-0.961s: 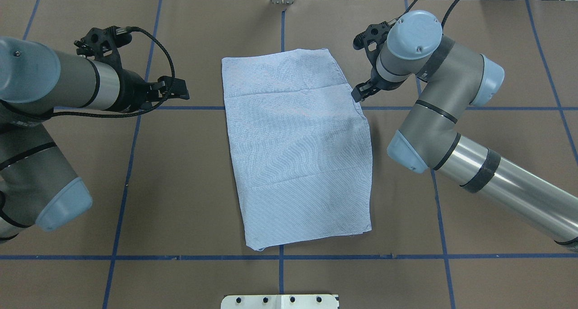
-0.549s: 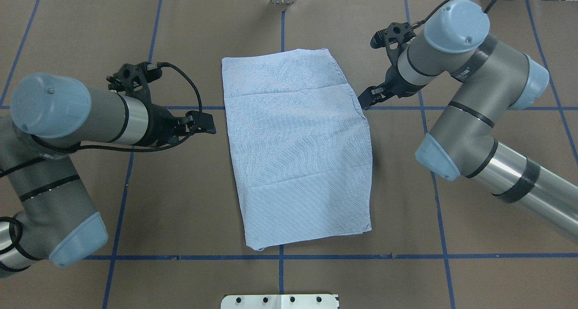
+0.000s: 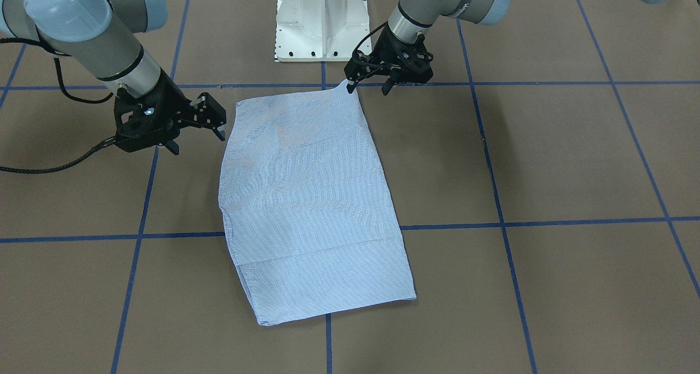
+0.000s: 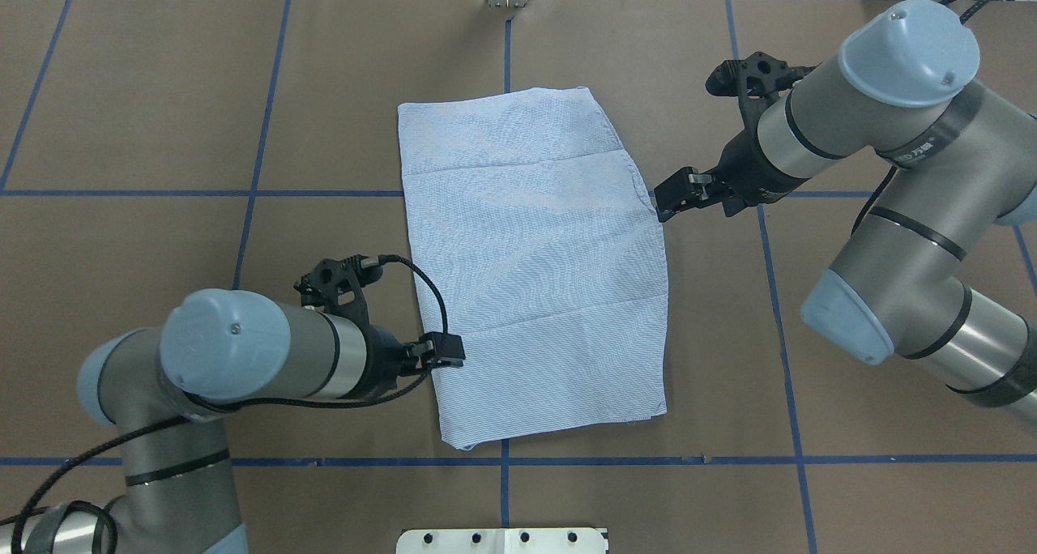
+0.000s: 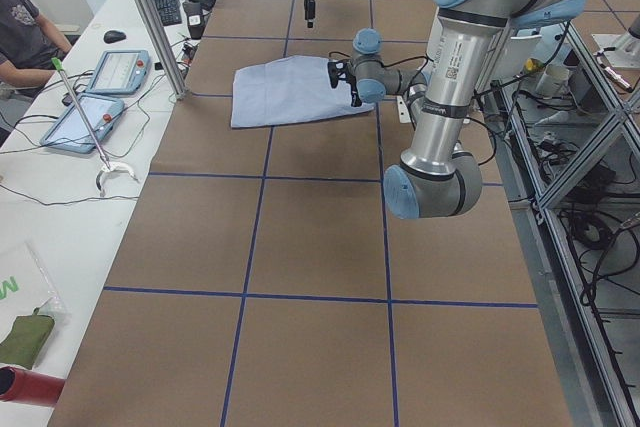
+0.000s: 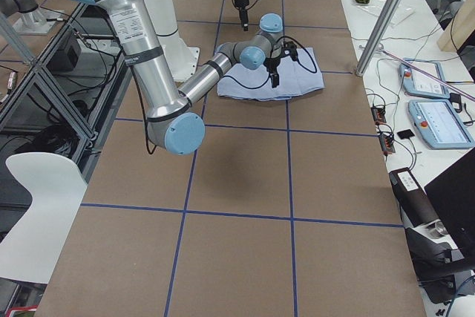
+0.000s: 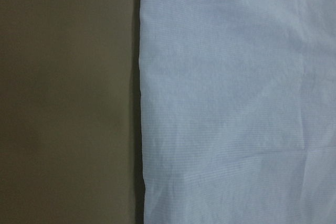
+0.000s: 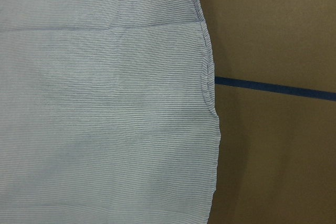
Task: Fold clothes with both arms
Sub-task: 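Move left gripper to shirt's near corner while right gripper holds far edge, then bring the right gripper down to the shirt's other near corner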
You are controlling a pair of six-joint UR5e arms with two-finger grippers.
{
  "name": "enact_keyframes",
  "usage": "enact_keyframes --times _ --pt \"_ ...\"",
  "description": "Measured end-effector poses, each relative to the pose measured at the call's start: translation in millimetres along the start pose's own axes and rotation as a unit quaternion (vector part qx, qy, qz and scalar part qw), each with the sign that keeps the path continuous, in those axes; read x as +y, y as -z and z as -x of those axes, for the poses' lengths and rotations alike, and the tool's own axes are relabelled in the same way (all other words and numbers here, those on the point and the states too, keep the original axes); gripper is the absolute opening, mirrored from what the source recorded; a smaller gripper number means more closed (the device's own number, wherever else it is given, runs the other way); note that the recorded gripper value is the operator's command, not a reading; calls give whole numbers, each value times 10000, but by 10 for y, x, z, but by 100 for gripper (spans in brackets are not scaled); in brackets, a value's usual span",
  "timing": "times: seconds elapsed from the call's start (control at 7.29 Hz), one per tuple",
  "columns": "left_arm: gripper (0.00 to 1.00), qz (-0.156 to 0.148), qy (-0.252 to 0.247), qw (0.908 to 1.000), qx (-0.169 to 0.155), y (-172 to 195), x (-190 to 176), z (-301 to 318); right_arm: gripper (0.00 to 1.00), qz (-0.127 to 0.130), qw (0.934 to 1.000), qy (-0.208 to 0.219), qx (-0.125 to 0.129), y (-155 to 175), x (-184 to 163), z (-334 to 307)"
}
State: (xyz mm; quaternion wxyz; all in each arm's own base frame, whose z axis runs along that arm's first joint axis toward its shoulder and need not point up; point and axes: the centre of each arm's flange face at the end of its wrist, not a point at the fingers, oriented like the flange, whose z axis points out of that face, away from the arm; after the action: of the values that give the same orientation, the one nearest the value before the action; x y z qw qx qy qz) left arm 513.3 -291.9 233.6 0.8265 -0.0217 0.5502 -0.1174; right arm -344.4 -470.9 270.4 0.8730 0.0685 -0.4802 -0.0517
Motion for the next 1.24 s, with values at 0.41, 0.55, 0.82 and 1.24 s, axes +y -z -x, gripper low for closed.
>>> enact_keyframes --times 0.41,0.55,0.82,1.24 --pt "85 71 244 9993 -287 -558 282 -82 100 5 9998 -200 -81 74 42 45" --pt "83 79 250 9990 -350 -636 320 -62 100 5 9997 -226 -88 80 44 49" --pt "78 95 248 9989 -388 -680 352 -47 100 9 9996 -252 -91 82 45 53" --pt "38 142 238 9989 -385 -676 401 -60 100 12 9996 -265 -80 74 41 46"
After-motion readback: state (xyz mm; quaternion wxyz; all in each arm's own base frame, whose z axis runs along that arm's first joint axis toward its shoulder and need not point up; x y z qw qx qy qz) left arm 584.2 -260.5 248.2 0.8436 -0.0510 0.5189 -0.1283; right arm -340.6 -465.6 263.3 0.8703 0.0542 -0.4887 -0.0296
